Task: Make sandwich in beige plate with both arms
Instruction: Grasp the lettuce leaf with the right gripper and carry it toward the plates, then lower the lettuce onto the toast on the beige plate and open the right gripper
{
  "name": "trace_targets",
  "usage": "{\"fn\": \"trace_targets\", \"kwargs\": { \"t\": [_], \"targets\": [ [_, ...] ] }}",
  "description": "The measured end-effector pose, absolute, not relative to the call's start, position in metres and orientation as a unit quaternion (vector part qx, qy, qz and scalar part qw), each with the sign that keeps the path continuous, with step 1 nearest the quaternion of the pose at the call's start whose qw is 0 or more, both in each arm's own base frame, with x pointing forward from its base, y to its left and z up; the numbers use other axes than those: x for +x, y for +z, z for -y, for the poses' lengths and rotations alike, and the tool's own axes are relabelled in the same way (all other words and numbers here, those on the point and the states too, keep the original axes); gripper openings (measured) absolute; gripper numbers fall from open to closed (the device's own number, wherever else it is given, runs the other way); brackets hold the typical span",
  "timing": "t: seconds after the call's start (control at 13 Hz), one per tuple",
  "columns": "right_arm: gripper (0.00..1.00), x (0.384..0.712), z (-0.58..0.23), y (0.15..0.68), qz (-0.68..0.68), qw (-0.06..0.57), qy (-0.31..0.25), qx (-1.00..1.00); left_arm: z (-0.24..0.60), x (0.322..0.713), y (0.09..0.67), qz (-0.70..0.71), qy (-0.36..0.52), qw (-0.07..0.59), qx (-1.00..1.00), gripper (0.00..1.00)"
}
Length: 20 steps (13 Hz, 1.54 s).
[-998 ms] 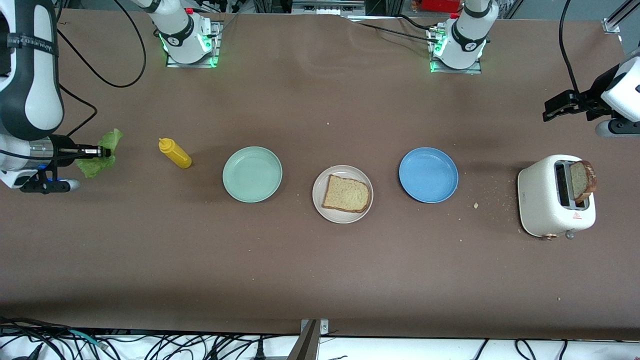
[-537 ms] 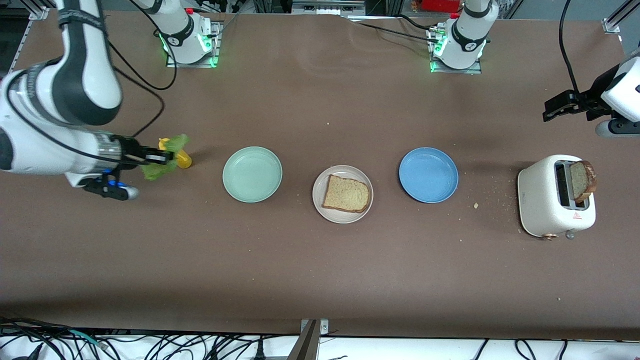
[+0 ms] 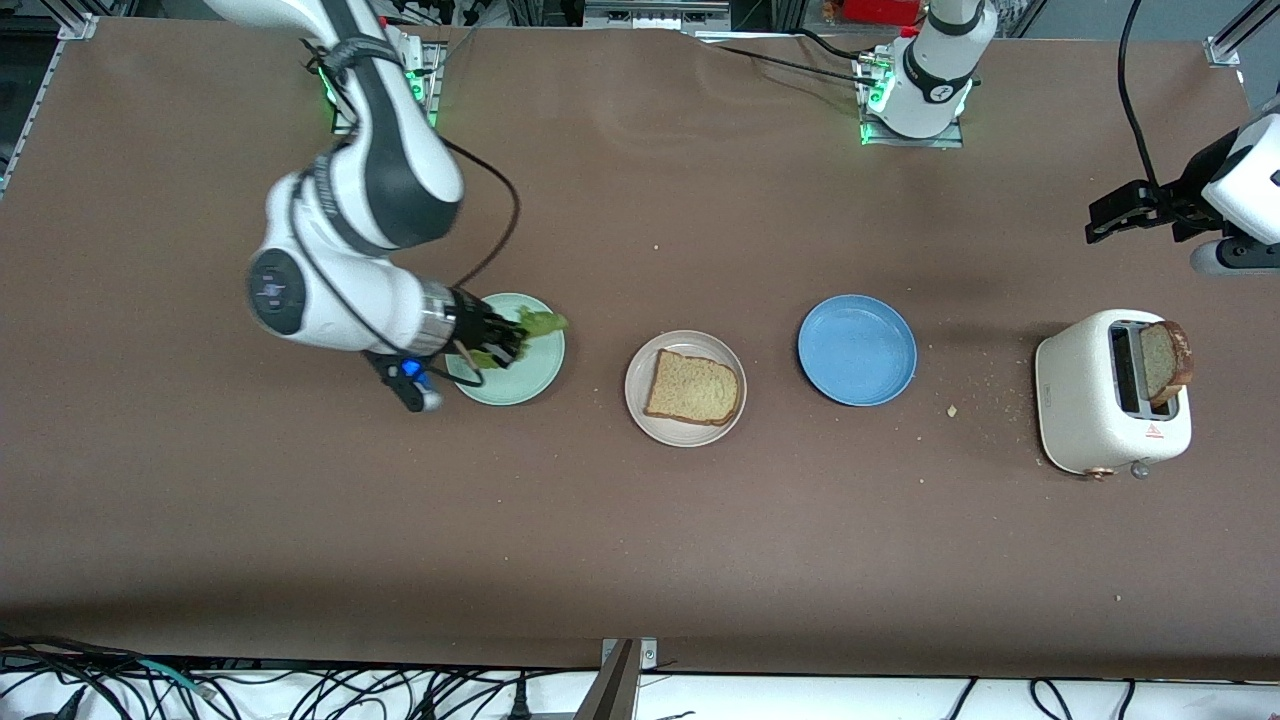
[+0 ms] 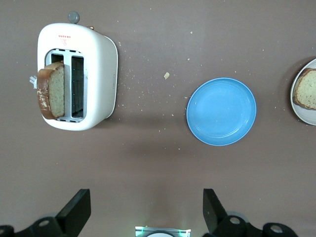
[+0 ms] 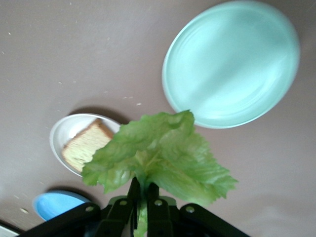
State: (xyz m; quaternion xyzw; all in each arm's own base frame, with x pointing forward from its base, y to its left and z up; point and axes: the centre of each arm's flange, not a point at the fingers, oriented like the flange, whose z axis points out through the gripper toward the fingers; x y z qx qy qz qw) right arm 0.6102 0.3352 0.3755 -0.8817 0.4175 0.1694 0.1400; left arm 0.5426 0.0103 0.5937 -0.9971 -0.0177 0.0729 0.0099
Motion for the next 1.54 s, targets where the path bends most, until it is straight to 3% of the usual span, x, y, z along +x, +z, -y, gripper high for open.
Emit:
{"fn": "trace_targets", "kwargs": {
  "t": [0.54,0.92,1.54],
  "targets": [
    [0.09,0.582,-0.482,0.285,-0.528,0.169,0.151,-0.819,-0.01,0.543,0.593,0.018,0.073,0.01,-0.997,1.0],
    [0.09,0.574,-0.504,0.232,-0.535,0.181,0.132,-0.814,-0.01,0.543,0.593,0.018,0.073,0.01,-0.997,1.0],
    [0.09,0.567,-0.521,0.211,-0.541,0.211,0.114,-0.806,-0.012,0.543,0.593,0.019,0.074,0.01,-0.997,1.0]
  ]
}}
